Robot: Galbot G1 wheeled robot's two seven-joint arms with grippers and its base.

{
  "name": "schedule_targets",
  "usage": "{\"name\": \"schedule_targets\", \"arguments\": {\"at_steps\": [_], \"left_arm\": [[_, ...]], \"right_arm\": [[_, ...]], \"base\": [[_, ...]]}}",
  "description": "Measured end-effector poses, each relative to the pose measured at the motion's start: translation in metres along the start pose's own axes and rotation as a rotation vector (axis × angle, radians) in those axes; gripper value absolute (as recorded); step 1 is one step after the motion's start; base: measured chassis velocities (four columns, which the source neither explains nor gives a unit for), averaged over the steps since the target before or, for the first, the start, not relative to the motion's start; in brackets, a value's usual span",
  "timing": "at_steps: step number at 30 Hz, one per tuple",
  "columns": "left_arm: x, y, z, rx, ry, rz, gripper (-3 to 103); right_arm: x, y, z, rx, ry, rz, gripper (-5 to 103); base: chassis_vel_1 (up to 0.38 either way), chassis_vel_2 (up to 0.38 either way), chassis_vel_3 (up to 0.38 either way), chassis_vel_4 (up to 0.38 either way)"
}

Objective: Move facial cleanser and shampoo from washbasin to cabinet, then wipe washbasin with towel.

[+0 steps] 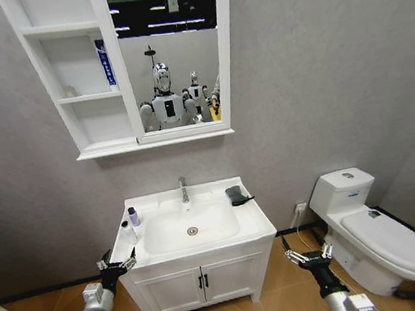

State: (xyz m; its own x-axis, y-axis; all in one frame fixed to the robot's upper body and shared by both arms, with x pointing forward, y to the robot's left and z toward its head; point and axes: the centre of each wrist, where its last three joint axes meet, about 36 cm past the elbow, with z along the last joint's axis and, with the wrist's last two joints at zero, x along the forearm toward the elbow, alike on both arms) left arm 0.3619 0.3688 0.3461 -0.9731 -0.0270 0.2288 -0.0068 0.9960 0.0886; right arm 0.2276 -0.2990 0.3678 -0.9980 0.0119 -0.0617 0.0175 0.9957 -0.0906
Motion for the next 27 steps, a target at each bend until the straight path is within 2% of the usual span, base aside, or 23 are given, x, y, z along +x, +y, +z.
{"name": "schedule_targets", "arguments": {"at_steps": [1, 6, 9, 11, 23, 25, 27], "left_arm": [[0.0, 0.0, 0.0, 0.0, 0.0, 0.0, 97], [-0.041, -0.008, 0.0, 0.032, -0.019, -0.01, 97], [-0.06, -0.012, -0.003, 0.052, -0.035, -0.028, 97], [-0.07, -0.014, 0.0, 0.065, -0.032, -0.038, 97], [-0.104, -0.012, 0.01, 0.109, -0.017, -0.107, 97], [-0.107, -0.013, 0.011, 0.11, -0.013, -0.113, 100], [-0.113, -0.013, 0.014, 0.101, -0.002, -0.136, 94]], "right_arm": [[0.0, 0.0, 0.0, 0.0, 0.0, 0.0, 100], [0.001, -0.007, 0.001, 0.012, 0.009, 0.003, 101], [0.001, -0.009, 0.001, 0.016, 0.012, 0.004, 93], [-0.001, -0.012, 0.0, 0.022, 0.016, 0.001, 99], [0.001, -0.015, 0.002, 0.029, 0.034, 0.004, 100], [0.001, -0.015, 0.001, 0.029, 0.034, 0.006, 100], [0.001, -0.016, 0.001, 0.03, 0.033, 0.01, 100]], "base": [[0.0, 0.0, 0.0, 0.0], [0.0, 0.0, 0.0, 0.0], [0.0, 0.0, 0.0, 0.0], [0.0, 0.0, 0.0, 0.0], [0.0, 0.0, 0.0, 0.0], [0.0, 0.0, 0.0, 0.0], [0.0, 0.0, 0.0, 0.0]]}}
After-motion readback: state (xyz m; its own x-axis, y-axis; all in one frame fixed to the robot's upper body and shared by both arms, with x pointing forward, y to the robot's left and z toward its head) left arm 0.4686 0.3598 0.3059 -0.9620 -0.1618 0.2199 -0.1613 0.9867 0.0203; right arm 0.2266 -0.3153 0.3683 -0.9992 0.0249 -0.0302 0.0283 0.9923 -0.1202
